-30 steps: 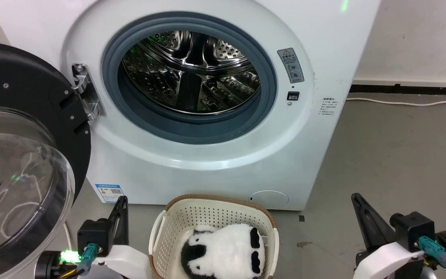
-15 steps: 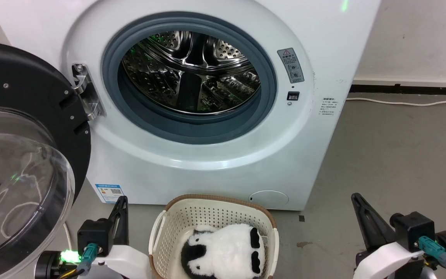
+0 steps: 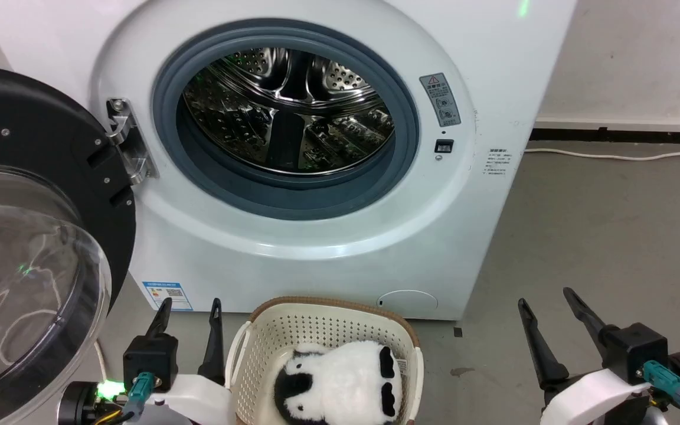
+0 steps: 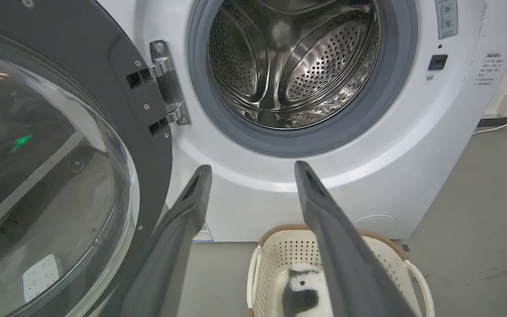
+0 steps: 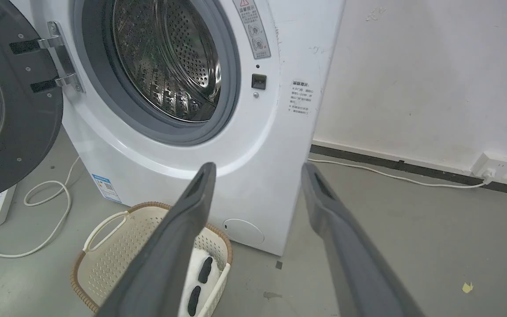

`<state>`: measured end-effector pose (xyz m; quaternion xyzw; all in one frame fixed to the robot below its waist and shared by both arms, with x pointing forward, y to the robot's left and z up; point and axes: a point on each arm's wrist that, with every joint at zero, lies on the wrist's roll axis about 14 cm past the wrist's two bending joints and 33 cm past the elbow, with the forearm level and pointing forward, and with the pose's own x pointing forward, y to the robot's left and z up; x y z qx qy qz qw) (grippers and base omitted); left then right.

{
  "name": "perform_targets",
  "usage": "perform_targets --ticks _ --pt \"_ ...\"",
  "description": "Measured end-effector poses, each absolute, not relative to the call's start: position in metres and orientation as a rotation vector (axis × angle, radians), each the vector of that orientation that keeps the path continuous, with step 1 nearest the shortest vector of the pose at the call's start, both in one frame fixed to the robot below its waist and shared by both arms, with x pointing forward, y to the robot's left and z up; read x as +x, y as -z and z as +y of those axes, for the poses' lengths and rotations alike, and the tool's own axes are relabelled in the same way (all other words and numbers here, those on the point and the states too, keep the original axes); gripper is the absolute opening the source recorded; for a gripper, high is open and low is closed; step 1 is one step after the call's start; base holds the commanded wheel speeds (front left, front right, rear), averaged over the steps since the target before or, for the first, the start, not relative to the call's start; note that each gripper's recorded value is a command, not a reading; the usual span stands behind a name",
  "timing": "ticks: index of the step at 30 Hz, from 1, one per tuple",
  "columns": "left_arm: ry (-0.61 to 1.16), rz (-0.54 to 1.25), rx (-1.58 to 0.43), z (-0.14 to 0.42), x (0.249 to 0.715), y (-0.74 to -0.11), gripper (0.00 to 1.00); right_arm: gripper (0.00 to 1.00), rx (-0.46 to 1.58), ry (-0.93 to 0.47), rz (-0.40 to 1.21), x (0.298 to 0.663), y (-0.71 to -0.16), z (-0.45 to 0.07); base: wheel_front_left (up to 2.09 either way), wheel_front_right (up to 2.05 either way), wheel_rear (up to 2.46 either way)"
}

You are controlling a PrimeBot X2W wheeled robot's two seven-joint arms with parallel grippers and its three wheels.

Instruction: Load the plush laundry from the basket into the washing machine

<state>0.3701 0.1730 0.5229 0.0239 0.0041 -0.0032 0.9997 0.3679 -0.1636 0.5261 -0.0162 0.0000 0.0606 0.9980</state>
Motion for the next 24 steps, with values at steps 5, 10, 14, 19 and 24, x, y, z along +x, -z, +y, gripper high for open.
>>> perform_targets --ticks 5,10,14,19,24 --pt "0.021 0.007 0.047 0.167 0.373 -0.521 1.0 1.0 -0.021 -0.103 -0.002 0.368 -0.525 -0.17 0.0 0.0 0.0" --pt "0.042 0.018 0.046 0.16 0.377 -0.516 1.0 1.0 -0.011 -0.086 0.005 0.368 -0.521 -0.175 0.0 0.0 0.0" --pt "0.065 0.039 0.045 0.152 0.381 -0.506 1.0 1.0 0.0 -0.069 0.015 0.369 -0.515 -0.181 0.0 0.0 0.0" --pt "0.091 0.07 0.046 0.143 0.391 -0.493 1.0 1.0 0.013 -0.051 0.035 0.37 -0.507 -0.187 0.0 0.0 0.0" --pt "0.118 0.101 0.048 0.134 0.402 -0.478 1.0 1.0 0.029 -0.033 0.035 0.377 -0.504 -0.193 0.0 0.0 0.0"
